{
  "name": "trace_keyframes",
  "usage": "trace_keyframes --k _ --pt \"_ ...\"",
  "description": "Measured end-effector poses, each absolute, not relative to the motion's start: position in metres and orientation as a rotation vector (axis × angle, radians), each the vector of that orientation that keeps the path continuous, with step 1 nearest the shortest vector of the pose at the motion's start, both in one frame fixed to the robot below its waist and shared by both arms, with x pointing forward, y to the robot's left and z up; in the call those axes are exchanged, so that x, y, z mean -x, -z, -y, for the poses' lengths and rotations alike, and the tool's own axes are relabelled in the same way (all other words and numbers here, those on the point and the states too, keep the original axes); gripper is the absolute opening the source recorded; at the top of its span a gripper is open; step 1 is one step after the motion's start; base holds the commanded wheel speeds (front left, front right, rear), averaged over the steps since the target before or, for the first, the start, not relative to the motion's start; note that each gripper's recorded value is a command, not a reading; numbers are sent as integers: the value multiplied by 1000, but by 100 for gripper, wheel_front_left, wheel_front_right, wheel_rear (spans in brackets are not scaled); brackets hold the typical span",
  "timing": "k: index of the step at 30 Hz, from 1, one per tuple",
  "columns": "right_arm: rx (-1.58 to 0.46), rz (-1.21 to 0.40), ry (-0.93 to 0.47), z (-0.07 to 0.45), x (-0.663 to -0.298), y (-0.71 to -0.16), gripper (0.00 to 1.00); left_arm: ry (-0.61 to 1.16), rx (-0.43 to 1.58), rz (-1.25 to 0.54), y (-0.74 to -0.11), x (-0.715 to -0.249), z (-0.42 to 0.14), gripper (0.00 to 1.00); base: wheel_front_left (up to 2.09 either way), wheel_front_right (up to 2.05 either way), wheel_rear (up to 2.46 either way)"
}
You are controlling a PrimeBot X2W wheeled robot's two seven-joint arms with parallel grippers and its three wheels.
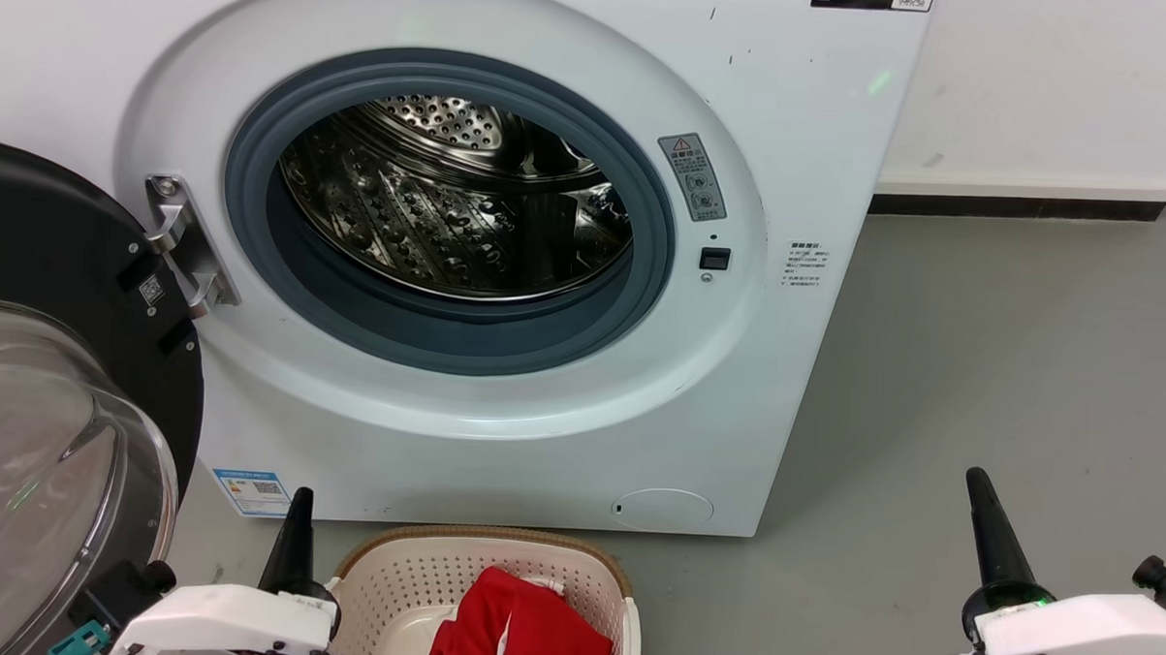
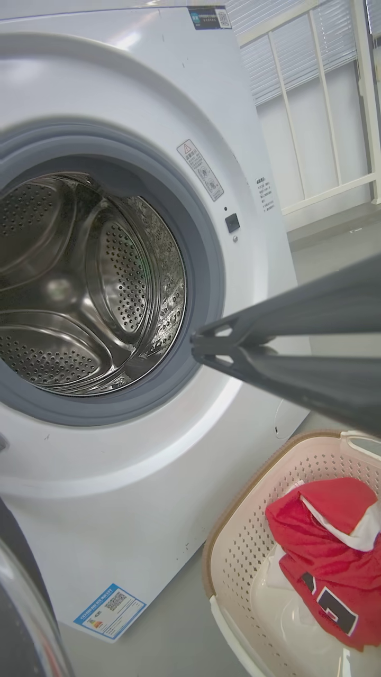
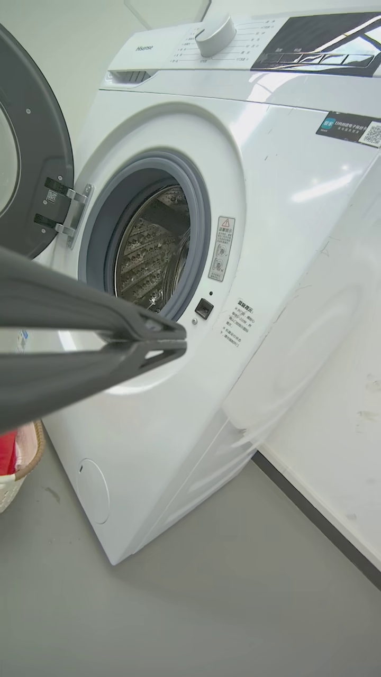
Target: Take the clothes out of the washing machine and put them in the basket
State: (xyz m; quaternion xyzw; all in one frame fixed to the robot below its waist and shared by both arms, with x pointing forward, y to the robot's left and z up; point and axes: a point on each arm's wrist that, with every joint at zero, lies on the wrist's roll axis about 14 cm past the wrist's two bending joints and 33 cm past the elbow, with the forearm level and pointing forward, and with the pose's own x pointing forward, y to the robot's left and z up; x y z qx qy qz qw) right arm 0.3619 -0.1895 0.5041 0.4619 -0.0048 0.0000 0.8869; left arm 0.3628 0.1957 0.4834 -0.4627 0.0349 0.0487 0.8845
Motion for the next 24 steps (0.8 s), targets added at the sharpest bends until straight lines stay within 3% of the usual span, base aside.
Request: trace_keyframes --k 24 --pt "-1216 -5 15 195 -373 -503 0 -72 1223 -58 -491 -374 -196 0 0 0 0"
